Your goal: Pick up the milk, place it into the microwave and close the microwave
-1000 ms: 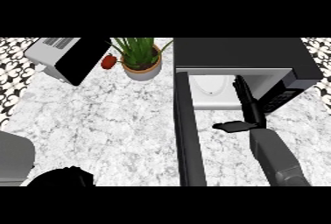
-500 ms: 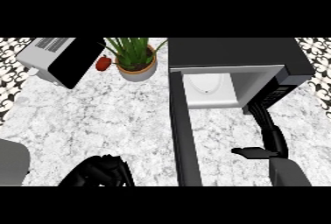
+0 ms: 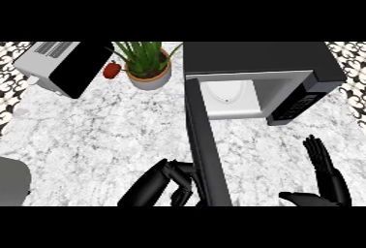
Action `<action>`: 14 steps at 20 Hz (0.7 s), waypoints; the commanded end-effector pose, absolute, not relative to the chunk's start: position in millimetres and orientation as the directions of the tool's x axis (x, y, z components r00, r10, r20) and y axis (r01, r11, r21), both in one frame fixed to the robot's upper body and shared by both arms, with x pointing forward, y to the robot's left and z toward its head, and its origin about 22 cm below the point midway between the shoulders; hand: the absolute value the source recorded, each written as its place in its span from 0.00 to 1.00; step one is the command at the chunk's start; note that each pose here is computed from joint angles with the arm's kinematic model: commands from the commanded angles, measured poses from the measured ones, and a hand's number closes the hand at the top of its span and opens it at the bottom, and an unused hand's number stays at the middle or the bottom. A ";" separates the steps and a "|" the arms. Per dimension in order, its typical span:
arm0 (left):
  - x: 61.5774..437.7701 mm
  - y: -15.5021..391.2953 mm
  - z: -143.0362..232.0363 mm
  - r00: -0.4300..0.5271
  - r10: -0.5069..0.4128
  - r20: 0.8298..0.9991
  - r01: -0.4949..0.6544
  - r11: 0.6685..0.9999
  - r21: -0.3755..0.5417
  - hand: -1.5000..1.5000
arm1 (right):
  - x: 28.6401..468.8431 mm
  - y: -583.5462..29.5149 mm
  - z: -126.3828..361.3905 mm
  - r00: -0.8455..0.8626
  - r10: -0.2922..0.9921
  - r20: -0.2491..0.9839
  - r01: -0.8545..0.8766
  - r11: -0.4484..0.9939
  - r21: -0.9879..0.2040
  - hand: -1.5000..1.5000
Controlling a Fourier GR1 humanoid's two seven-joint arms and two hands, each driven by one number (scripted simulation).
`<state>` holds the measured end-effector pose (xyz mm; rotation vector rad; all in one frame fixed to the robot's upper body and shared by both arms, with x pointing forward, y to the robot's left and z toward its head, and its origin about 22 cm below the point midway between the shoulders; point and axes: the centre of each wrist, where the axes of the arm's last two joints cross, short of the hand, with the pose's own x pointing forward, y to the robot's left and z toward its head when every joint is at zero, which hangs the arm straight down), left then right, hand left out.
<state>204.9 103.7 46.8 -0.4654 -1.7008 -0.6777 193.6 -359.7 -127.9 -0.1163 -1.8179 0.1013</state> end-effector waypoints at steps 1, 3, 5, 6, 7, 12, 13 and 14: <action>212.1 70.5 16.7 -0.233 -0.152 0.961 0.658 0.703 0.271 1.00 | 170.6 -373.9 -112.3 -0.325 0.087 0.942 -0.025 0.995 -0.101 0.00; 220.2 69.3 2.2 -0.196 -0.154 0.968 0.668 0.702 0.247 1.00 | 159.5 -384.9 -100.9 -0.330 0.087 0.940 -0.074 0.990 -0.118 0.00; 221.0 56.7 -12.6 -0.208 -0.182 0.961 0.640 0.718 0.274 1.00 | 163.1 -386.7 -87.2 -0.348 0.105 0.932 -0.082 0.986 -0.142 0.00; 219.8 55.8 -24.4 -0.250 -0.193 0.949 0.639 0.703 0.312 1.00 | 153.3 -389.4 -87.4 -0.364 0.094 0.926 -0.098 0.985 -0.138 0.00; 220.2 56.2 -31.7 -0.253 -0.197 0.947 0.638 0.702 0.317 1.00 | 151.0 -388.6 -78.3 -0.363 0.087 0.928 -0.116 0.984 -0.137 0.00; 225.0 42.3 -41.7 -0.315 -0.157 0.936 0.550 0.773 0.315 1.00 | 152.0 -375.3 -58.2 -0.406 0.000 0.914 -0.174 0.982 -0.077 0.00; 225.1 46.8 -52.8 -0.308 -0.151 0.939 0.545 0.781 0.305 1.00 | 153.9 -379.3 -49.7 -0.429 -0.014 0.903 -0.183 0.980 -0.072 0.00; 233.2 41.7 -43.2 -0.305 -0.151 0.940 0.539 0.787 0.301 1.00 | 154.3 -383.4 -38.8 -0.436 -0.033 0.899 -0.208 0.976 -0.065 0.00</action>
